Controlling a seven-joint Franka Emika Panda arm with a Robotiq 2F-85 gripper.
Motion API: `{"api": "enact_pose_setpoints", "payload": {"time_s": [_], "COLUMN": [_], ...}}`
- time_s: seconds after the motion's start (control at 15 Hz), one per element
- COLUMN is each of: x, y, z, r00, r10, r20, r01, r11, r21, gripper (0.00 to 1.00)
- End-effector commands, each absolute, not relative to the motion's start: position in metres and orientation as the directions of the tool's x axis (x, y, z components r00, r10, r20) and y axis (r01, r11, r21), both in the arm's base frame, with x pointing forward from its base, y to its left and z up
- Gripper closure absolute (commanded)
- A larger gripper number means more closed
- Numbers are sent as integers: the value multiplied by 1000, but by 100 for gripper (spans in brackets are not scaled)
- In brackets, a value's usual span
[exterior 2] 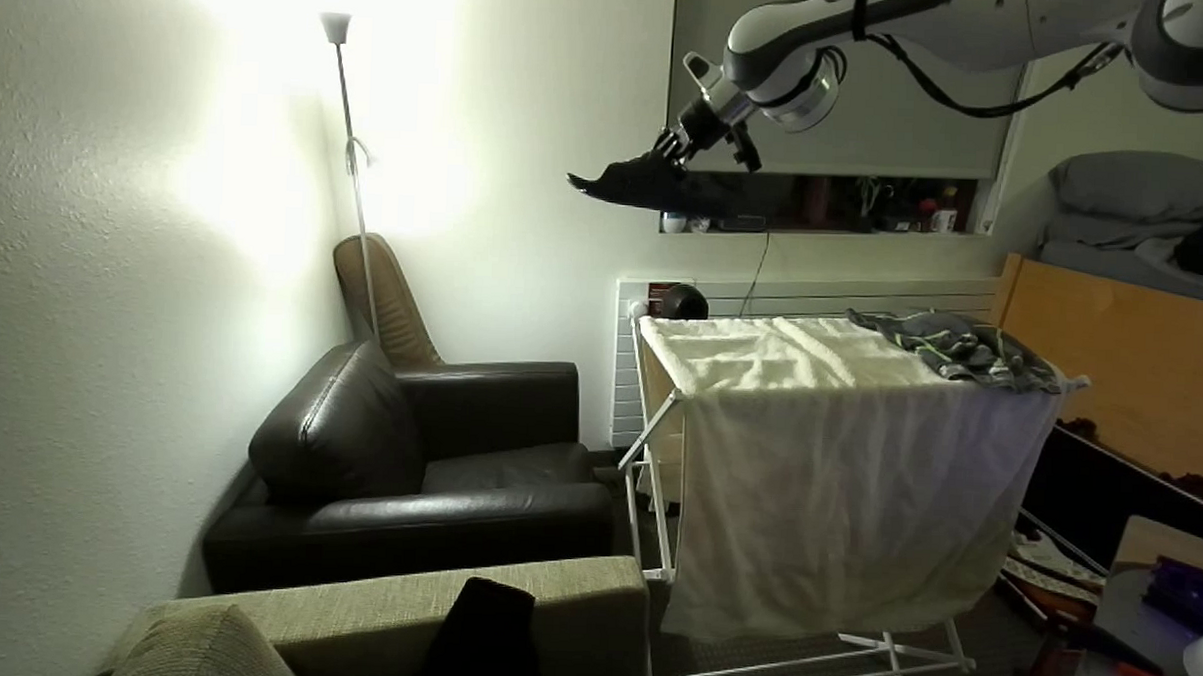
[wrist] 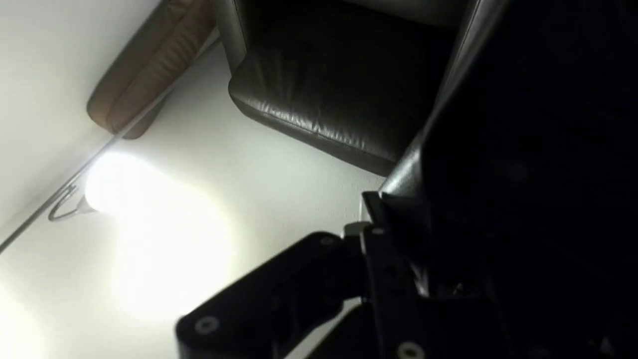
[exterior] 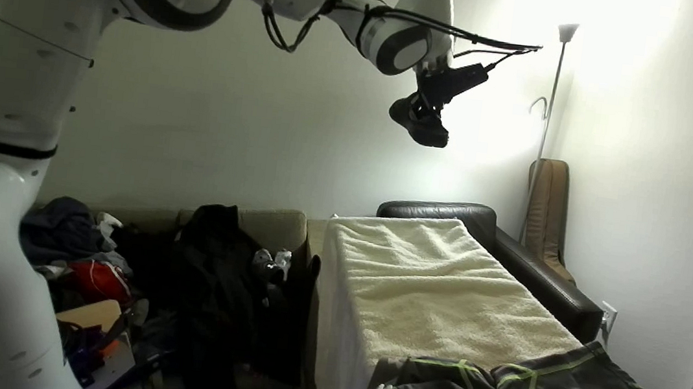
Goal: Put the black flip flop on the sofa
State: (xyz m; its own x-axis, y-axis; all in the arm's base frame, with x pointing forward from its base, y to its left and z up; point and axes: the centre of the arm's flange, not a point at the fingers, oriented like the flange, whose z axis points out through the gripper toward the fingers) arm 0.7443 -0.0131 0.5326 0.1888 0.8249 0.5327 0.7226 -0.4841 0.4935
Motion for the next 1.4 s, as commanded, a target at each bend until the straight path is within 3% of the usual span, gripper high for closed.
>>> {"api": "enact_pose_setpoints", "payload": {"time_s": [0.0, 0.27, 0.67, 1.33], "x": [793, 816, 795, 786], "y": [9, 56, 118, 161], "z": [549, 571, 610, 642], "r00": [19, -161, -390, -571], "r10": [821, 802, 671, 485], "r20": [571, 576, 630, 662], "r01": [716, 711, 733, 752], "r11": [-410, -311, -187, -15], "r21": [565, 631, 654, 659], "gripper": [98, 98, 98, 98]}}
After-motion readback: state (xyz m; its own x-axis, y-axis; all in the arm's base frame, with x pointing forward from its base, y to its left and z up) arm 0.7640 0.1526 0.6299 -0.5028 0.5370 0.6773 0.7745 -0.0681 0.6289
